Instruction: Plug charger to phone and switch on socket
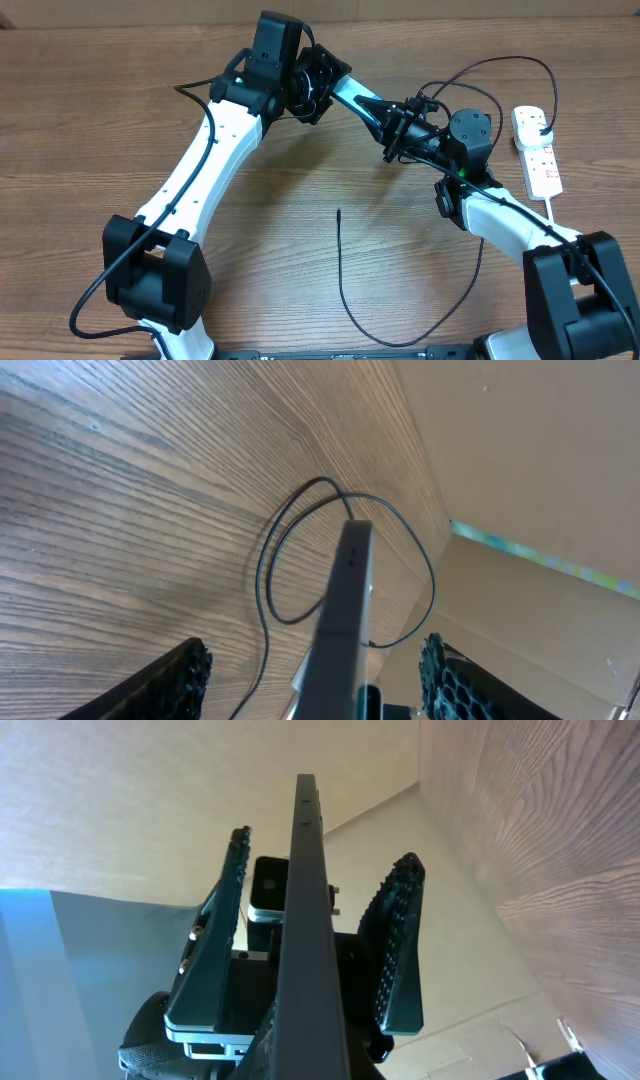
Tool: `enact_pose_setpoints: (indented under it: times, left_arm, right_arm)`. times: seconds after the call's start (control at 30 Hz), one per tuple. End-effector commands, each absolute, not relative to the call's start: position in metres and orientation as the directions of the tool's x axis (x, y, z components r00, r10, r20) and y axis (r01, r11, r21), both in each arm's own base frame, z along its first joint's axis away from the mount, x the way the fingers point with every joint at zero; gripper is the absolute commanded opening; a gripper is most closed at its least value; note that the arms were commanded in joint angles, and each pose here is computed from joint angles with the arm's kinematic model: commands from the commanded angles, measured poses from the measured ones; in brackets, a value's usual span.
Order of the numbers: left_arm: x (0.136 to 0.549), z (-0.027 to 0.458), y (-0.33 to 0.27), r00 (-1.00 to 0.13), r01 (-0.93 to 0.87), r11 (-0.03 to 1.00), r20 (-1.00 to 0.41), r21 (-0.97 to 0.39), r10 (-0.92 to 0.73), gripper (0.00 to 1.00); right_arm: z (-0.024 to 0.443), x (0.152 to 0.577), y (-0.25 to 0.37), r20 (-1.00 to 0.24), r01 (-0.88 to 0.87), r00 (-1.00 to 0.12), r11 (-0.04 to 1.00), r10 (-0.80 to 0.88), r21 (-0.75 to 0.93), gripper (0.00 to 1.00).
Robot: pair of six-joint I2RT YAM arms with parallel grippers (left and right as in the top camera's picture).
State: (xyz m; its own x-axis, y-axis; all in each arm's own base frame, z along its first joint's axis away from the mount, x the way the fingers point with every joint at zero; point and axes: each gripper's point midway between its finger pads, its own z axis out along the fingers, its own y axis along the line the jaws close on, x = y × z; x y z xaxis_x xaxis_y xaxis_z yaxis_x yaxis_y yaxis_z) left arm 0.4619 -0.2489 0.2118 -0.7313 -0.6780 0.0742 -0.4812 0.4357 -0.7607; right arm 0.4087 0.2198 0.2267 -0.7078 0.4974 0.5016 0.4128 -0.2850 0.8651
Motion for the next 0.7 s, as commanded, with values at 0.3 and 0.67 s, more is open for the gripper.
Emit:
enact_pose_setpoints:
  times: [0.3, 0.67]
  left_arm:
    - [0.4641, 0.2058, -0.2510, -0.730, -0.487, 0.421, 0.093, -0.765, -0.677, 0.60]
    - [0.4639, 0.2067, -0.2522, -0.730, -0.490, 0.414, 0.102, -0.767, -0.676, 0.46]
  right_arm:
    - [0.2437, 0.4131, 0.2179, 0.588, 0.460, -0.669, -0.368, 0.454, 0.808, 0.04]
    - [0.2477, 0.4126, 0.2183, 0.578, 0.446, -0.681, -0.371, 0.450, 0.815, 0.04]
